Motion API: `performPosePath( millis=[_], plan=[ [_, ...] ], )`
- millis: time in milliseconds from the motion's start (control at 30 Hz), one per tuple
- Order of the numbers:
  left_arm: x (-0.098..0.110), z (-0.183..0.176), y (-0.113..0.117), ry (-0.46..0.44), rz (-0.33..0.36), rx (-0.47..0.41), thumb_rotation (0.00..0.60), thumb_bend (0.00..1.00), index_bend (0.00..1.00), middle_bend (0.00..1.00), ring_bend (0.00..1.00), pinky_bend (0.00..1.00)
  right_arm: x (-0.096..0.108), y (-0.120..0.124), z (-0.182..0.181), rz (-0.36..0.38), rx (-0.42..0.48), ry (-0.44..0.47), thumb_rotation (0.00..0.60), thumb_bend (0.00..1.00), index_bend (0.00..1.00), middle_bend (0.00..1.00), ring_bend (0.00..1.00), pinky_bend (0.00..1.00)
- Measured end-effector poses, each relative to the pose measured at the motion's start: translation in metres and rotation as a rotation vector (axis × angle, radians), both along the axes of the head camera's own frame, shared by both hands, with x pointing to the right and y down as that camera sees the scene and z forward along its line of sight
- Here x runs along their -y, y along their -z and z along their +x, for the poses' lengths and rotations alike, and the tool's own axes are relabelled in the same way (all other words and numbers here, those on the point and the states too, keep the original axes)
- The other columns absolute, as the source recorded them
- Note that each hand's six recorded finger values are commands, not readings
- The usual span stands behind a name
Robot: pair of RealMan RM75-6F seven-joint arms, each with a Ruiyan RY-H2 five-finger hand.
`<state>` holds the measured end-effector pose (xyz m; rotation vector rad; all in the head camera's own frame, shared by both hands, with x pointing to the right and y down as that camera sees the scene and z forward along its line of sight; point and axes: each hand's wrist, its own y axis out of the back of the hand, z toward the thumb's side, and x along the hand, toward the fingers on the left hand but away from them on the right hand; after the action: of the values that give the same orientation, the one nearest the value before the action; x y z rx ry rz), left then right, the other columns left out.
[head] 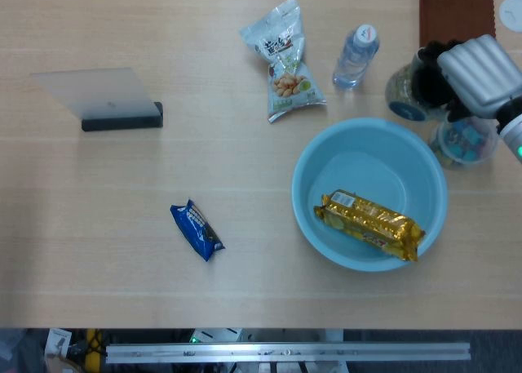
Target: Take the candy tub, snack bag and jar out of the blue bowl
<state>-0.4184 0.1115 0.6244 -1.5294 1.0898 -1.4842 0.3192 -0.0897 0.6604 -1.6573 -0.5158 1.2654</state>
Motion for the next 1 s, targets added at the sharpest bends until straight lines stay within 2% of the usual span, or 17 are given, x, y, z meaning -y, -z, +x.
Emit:
performPosePath(
  millis=[233, 467, 767, 1000],
  plan=[
    [0.000, 0.001, 0.000, -0.001, -0.004, 0.001, 0.600, 0.29, 0.23, 0.22, 0.18, 0.25, 0.006, -0.017, -0.002, -0.021, -0.016, -0.006, 0.600, 0.35, 0.55, 0.46, 0.48, 0.71],
    [0.000, 0.000, -0.001, 0.001, -0.006, 0.000, 0.600, 0.29, 0.23, 0.22, 0.18, 0.25, -0.005, -0.036, -0.013, -0.059, -0.039, 0.041, 0.600, 0.35, 0.55, 0.46, 0.48, 0.71],
    [-0.002, -0.004, -0.001, 0.010, -0.006, -0.003, 0.600, 0.29, 0.23, 0.22, 0.18, 0.25, -0.017, -0.042, -0.027, -0.078, -0.029, 0.081, 0.600, 0.35, 0.55, 0.46, 0.48, 0.71],
    [-0.003, -0.005, -0.001, 0.009, -0.003, -0.009, 0.600, 0.29, 0.23, 0.22, 0.18, 0.25, -0.022, -0.053, -0.033, -0.091, -0.055, 0.100, 0.600, 0.35, 0.55, 0.46, 0.48, 0.71]
  ],
)
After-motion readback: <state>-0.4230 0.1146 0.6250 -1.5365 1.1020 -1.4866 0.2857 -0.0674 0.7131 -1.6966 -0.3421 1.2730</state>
